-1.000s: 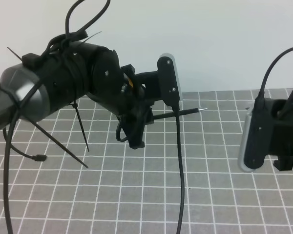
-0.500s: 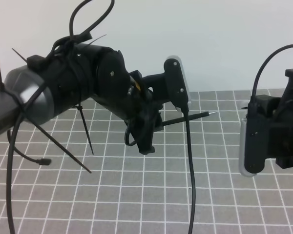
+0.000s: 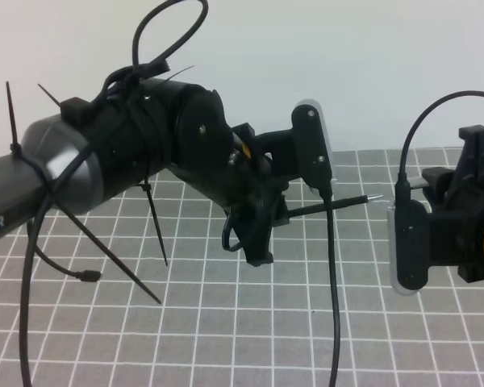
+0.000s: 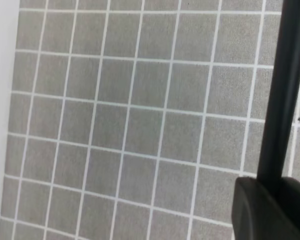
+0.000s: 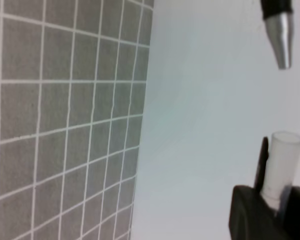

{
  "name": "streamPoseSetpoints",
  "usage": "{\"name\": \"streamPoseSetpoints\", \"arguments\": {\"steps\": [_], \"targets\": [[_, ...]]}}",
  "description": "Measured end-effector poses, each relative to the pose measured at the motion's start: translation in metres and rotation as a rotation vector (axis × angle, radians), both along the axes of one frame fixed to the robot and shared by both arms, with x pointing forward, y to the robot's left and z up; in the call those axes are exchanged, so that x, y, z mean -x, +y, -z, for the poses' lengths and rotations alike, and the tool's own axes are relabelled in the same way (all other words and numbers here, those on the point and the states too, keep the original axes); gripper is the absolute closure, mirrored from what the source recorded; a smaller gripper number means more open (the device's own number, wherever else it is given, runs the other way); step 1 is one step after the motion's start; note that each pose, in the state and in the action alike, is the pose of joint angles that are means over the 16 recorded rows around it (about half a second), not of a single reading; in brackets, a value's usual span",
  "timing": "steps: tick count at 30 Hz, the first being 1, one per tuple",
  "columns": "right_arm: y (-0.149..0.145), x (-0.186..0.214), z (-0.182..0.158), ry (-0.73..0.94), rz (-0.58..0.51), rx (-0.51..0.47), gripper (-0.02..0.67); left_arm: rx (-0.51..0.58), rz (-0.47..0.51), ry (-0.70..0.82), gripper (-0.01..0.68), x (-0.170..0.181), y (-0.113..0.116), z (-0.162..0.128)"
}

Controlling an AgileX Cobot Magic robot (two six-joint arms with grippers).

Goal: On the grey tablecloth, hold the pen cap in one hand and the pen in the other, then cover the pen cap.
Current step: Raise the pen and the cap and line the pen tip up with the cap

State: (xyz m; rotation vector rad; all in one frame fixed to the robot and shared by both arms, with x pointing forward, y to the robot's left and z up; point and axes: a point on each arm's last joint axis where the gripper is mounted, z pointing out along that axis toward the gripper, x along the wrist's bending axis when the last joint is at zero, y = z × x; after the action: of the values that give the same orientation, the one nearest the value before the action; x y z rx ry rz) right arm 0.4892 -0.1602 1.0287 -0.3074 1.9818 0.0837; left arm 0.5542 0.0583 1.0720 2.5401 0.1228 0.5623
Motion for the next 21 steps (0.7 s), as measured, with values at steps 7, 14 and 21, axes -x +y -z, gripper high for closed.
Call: {"name": "streamPoseSetpoints", "arguments": {"steps": [7, 14, 21], "targets": [[0.0007, -0.0005, 0.0018, 0.009, 0.003, -0.009, 0.652, 0.007, 0.012, -0.006, 0.630, 0.0036, -0.0057, -0.0005], [0.0018, 0.0000, 0.0023, 0.019, -0.005, -0.022, 0.652, 0.020, 0.006, -0.009, 0.630, 0.0038, -0.0073, -0.0012], [0.0004, -0.0011, 0.0007, 0.016, 0.035, -0.064, 0.653, 0.020, 0.004, -0.016, 0.630, 0.0032, -0.0073, -0.0015]]}}
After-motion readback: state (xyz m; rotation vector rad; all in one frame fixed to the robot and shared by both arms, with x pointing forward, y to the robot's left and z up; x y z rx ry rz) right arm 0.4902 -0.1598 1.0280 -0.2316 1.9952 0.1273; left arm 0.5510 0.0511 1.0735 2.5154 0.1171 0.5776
